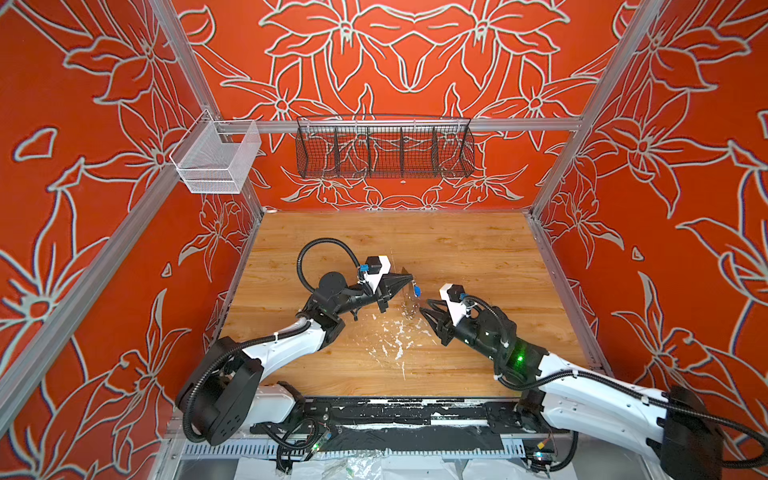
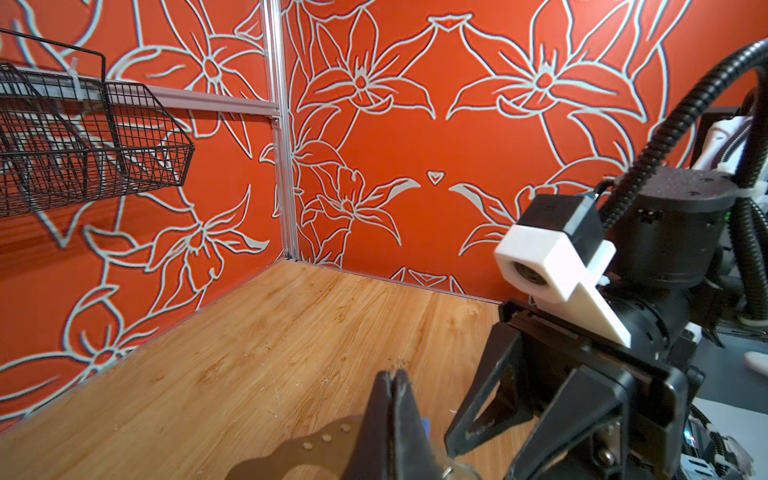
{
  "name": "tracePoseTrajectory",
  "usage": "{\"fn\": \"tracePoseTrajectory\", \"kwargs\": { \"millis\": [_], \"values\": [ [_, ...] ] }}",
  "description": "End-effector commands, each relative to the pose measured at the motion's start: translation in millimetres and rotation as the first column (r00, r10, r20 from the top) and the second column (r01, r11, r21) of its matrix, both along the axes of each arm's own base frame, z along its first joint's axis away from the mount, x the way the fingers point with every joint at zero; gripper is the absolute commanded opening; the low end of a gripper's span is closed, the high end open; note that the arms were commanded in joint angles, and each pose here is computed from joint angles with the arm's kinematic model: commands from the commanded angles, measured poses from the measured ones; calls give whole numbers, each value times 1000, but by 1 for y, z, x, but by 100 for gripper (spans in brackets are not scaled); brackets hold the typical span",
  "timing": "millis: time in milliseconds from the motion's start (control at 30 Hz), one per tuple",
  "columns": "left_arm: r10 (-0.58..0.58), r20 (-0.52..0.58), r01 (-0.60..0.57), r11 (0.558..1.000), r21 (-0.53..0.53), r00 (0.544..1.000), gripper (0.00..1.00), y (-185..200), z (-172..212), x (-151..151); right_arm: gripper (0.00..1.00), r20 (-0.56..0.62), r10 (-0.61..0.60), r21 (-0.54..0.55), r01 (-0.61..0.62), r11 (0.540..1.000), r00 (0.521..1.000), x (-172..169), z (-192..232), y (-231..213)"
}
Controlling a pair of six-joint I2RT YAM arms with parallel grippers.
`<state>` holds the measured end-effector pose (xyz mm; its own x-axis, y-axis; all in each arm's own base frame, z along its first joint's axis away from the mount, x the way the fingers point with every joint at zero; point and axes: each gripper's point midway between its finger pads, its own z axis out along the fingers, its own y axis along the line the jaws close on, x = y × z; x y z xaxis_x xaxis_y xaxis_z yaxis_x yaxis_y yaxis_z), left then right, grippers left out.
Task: Put the keys on the keyring
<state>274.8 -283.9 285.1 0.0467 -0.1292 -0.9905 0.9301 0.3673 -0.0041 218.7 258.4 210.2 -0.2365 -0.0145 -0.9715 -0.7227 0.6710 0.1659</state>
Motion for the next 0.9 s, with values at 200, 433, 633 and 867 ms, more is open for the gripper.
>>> {"fn": "tracePoseTrajectory", "kwargs": {
  "millis": [200,433,633,867],
  "values": [
    [-15,86,21,997,-69,996,0,6,25,-12,35,89,-7,28,4,1000,996,2,28,3],
    [-40,94,47,997,-69,995,0,5,25,-15,34,100,36,46,-41,998,994,-4,37,9],
    [-72,96,78,995,-62,993,0,1,25,-18,35,119,27,64,-35,997,993,-3,49,10],
    [-100,100,106,993,-57,990,0,-1,26,-21,32,117,-22,47,16,999,993,9,57,11]
  ]
}}
